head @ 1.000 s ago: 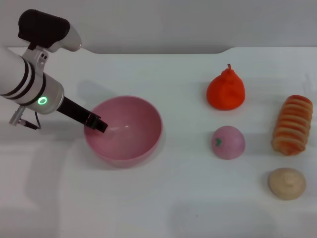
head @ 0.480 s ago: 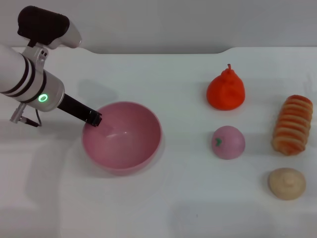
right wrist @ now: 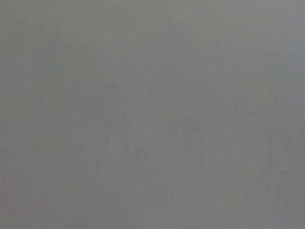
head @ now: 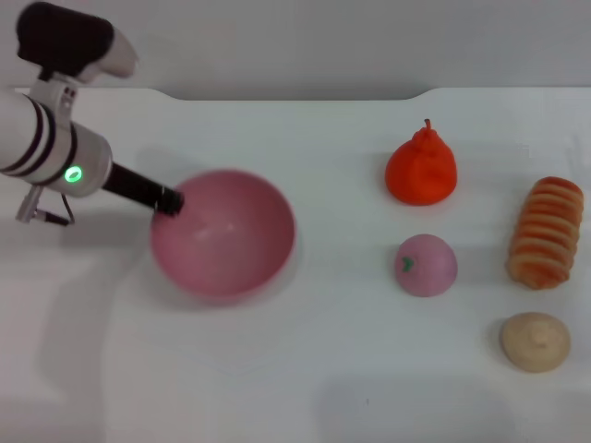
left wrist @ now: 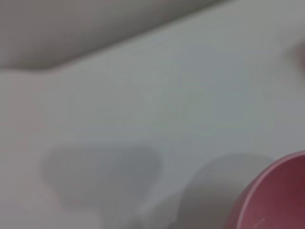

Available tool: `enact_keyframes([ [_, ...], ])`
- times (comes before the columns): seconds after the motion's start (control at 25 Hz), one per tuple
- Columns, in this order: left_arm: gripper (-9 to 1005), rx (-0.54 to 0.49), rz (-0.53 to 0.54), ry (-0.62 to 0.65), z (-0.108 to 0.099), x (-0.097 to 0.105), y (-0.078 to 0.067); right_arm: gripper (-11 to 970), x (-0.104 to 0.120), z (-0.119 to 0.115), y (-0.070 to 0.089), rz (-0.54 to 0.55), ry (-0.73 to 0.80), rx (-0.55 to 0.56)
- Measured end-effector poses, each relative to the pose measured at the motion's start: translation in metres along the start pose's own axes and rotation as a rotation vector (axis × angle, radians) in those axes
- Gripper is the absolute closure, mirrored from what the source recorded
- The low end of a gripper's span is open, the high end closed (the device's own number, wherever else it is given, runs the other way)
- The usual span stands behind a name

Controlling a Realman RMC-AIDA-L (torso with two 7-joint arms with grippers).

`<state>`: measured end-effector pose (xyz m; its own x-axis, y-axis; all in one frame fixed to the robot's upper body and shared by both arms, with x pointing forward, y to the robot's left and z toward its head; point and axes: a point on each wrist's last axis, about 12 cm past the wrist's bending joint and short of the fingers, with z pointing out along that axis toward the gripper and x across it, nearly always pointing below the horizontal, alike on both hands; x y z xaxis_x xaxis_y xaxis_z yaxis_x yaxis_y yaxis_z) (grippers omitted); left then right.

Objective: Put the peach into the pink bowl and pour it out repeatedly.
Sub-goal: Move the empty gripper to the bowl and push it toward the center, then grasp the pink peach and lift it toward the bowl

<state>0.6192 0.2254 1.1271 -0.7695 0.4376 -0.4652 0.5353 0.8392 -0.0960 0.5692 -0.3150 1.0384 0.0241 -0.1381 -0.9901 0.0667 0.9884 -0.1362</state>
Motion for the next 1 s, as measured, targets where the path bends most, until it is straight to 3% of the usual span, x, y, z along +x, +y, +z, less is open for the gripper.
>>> enact_keyframes([
  [0.08, 951, -0.019, -0.031, -0.118, -0.006, -0.002, 0.005, 403, -0.005, 0.003, -0.002, 0.099, -0.027, -0.047],
  [0.2, 951, -0.011, -0.068, -0.194, -0.009, -0.002, 0.008, 404, -0.019, 0.008, -0.004, 0.262, -0.073, -0.208],
  [0.32, 951, -0.002, -0.1, -0.249, -0.013, -0.001, 0.012, 404, -0.039, 0.016, -0.003, 0.415, -0.083, -0.455],
  [0.48, 951, 0.001, -0.11, -0.252, -0.015, 0.001, 0.013, 404, -0.072, 0.026, 0.0, 0.449, -0.021, -0.802],
  [0.56, 951, 0.002, -0.11, -0.251, -0.015, 0.002, 0.014, 405, -0.093, 0.03, -0.001, 0.403, 0.026, -0.958],
  [0.68, 951, 0.0, -0.106, -0.25, -0.015, 0.002, 0.014, 405, -0.122, 0.033, 0.002, 0.29, 0.1, -1.091],
  [0.84, 951, -0.003, -0.092, -0.253, -0.016, 0.001, 0.014, 405, -0.164, 0.035, 0.001, 0.032, 0.246, -1.113],
  [1.0, 951, -0.011, -0.091, -0.267, -0.018, -0.001, 0.015, 406, -0.194, 0.029, 0.006, -0.128, 0.425, -1.094],
])
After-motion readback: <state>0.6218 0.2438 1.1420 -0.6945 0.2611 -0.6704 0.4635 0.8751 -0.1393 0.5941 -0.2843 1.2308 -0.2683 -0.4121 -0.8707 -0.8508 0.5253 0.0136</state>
